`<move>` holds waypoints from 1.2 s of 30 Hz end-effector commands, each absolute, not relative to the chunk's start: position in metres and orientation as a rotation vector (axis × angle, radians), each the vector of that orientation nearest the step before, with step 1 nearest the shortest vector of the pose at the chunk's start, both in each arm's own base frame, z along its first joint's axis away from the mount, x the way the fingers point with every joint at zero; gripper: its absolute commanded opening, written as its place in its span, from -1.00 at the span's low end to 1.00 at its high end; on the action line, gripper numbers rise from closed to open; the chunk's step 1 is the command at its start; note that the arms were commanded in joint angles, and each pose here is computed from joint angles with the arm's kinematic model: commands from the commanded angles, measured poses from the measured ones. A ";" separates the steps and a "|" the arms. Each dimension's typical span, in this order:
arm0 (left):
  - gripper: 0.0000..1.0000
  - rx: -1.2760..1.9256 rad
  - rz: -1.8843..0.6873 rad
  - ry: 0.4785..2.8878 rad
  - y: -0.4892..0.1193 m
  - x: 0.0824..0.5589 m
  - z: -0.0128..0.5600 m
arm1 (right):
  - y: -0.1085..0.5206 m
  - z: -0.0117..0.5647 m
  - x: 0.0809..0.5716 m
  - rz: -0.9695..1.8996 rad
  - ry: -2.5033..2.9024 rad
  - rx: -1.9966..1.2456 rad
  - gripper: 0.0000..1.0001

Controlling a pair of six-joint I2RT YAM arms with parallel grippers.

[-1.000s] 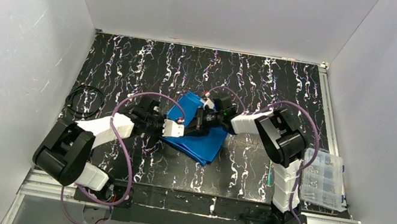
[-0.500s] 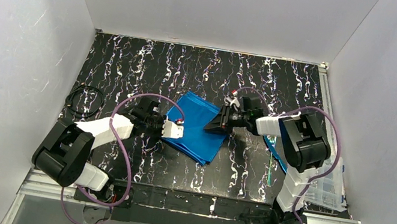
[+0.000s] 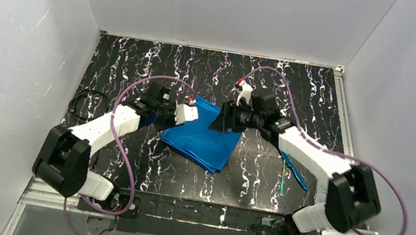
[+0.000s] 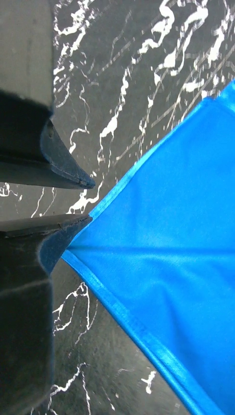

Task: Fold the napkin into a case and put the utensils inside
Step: Pick up the upper triangle-folded napkin from the center of the board.

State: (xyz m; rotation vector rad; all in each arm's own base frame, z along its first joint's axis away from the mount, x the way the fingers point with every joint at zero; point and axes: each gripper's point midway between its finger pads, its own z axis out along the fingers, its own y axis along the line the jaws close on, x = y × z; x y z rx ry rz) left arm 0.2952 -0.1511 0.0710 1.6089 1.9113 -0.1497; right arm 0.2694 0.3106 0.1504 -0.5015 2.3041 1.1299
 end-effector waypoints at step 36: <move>-0.38 1.928 -0.420 1.553 -0.131 0.241 0.087 | 0.308 0.028 0.157 0.295 2.078 -1.330 0.29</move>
